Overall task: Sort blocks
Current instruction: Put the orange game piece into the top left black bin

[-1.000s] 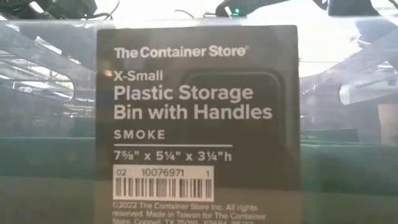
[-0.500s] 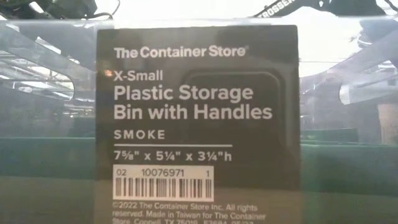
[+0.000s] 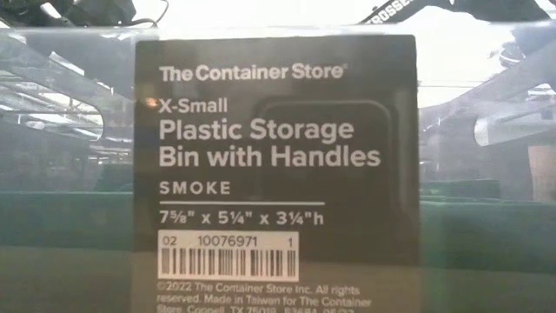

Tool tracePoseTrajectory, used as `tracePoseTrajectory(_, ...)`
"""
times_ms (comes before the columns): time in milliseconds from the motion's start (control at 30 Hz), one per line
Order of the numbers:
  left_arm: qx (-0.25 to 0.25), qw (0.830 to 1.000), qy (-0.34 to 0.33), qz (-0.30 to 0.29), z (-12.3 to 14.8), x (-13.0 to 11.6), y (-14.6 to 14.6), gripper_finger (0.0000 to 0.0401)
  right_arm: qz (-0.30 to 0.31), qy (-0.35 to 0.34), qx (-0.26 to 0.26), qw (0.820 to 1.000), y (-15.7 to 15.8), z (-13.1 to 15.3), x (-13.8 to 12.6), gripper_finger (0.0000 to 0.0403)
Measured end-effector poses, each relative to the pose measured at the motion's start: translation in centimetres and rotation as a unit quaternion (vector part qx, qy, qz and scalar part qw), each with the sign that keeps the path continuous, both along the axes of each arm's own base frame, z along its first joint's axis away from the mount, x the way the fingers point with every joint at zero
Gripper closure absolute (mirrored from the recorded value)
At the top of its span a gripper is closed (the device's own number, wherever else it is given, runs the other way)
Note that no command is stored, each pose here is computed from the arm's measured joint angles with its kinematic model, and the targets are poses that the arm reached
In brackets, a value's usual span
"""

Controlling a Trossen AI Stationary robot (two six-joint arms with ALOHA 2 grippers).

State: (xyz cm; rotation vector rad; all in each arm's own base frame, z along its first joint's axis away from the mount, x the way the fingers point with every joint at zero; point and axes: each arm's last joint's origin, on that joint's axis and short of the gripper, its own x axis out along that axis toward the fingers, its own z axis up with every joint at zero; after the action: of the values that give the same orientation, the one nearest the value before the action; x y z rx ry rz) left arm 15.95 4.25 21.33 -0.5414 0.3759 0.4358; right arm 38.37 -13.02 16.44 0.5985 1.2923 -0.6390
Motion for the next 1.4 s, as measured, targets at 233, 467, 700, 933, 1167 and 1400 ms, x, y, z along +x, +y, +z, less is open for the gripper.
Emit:
tracePoseTrajectory(233,0.001,1.000,-0.001,0.000,0.0,0.0,0.0,0.0131,-0.021,0.011,0.031,0.999,1.4,-1.1,-0.3,0.0142)
tracePoseTrajectory(467,0.001,1.000,-0.001,0.001,0.0,0.0,0.0,0.0131,-0.019,0.015,0.022,0.999,1.8,-2.0,-0.6,0.0190)
tracePoseTrajectory(700,0.000,1.000,-0.001,0.001,0.0,0.0,0.0,0.0131,0.000,0.015,0.016,1.000,1.6,-2.0,-0.6,0.0285)
tracePoseTrajectory(933,0.000,1.000,-0.002,0.001,0.0,0.0,0.0,0.0131,0.046,-0.025,0.022,0.998,1.3,1.0,0.5,0.0285)
tracePoseTrajectory(1167,0.002,1.000,-0.001,0.004,0.0,0.0,0.0,0.0131,0.067,-0.173,-0.058,0.981,-2.2,9.7,2.6,0.0285)
tracePoseTrajectory(1400,0.005,1.000,0.000,0.011,0.0,0.0,0.1,0.0131,-0.004,-0.274,-0.130,0.953,-9.6,14.6,2.3,0.0285)
